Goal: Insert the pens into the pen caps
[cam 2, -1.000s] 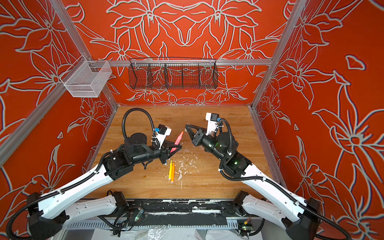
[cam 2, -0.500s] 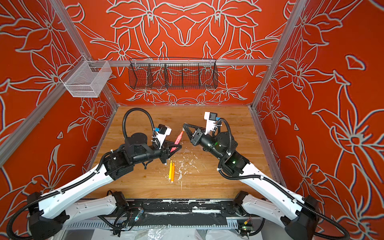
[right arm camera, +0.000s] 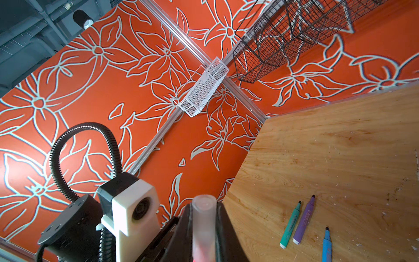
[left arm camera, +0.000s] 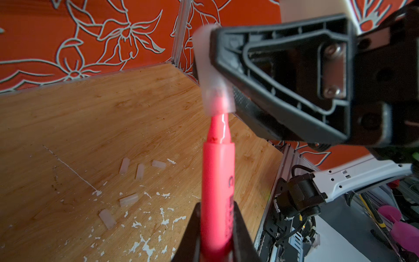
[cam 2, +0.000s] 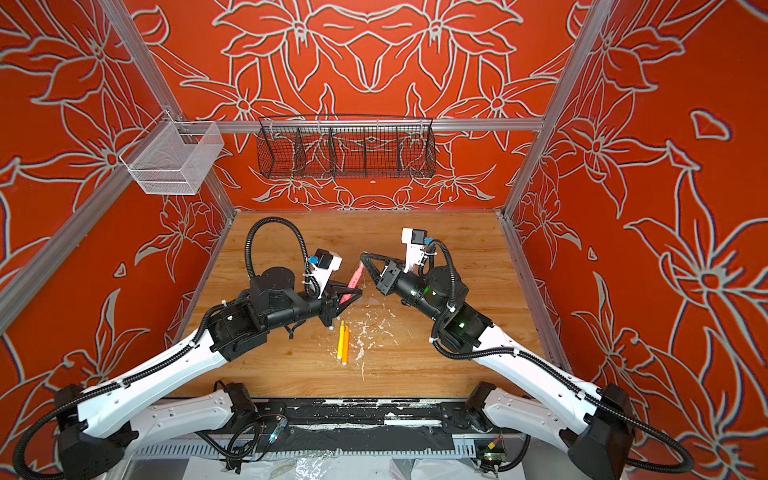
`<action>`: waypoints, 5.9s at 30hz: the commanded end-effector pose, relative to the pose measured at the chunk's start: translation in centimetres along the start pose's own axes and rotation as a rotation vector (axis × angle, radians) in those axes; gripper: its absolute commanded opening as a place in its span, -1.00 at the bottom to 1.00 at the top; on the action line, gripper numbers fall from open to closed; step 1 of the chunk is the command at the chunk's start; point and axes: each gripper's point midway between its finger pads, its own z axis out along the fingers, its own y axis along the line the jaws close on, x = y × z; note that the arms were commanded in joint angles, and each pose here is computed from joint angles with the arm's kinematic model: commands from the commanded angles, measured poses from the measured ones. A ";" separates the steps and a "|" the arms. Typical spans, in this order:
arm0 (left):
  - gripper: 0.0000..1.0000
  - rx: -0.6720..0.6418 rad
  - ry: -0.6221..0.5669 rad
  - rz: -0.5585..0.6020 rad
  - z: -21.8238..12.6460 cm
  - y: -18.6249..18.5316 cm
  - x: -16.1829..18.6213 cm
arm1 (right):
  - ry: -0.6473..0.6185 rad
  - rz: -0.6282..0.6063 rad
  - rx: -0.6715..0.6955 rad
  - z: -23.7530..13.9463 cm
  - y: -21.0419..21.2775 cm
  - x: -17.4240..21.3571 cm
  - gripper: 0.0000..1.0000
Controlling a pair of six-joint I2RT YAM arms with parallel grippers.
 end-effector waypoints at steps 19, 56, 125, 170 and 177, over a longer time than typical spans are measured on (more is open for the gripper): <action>-1.00 -0.029 -0.101 0.002 -1.0 0.4 -1.8 | -0.053 -0.014 -0.029 -1.0 1.3 2.9 0.26; -1.00 0.177 -0.064 0.101 -1.1 -3.2 -1.1 | 0.000 -0.175 0.180 -1.2 3.9 -1.7 0.13; -1.00 -0.092 -0.293 0.250 1.8 -2.1 -17.5 | 0.363 -0.185 0.225 -2.0 -1.7 14.6 -1.00; -1.00 -0.753 -0.046 -0.386 -8.5 18.7 9.3 | -0.057 -0.571 0.752 -11.0 -8.5 -1.0 0.39; -1.00 -0.855 0.029 -0.707 -9.5 24.6 16.0 | -0.105 -0.528 1.099 -16.1 -17.9 -4.3 0.44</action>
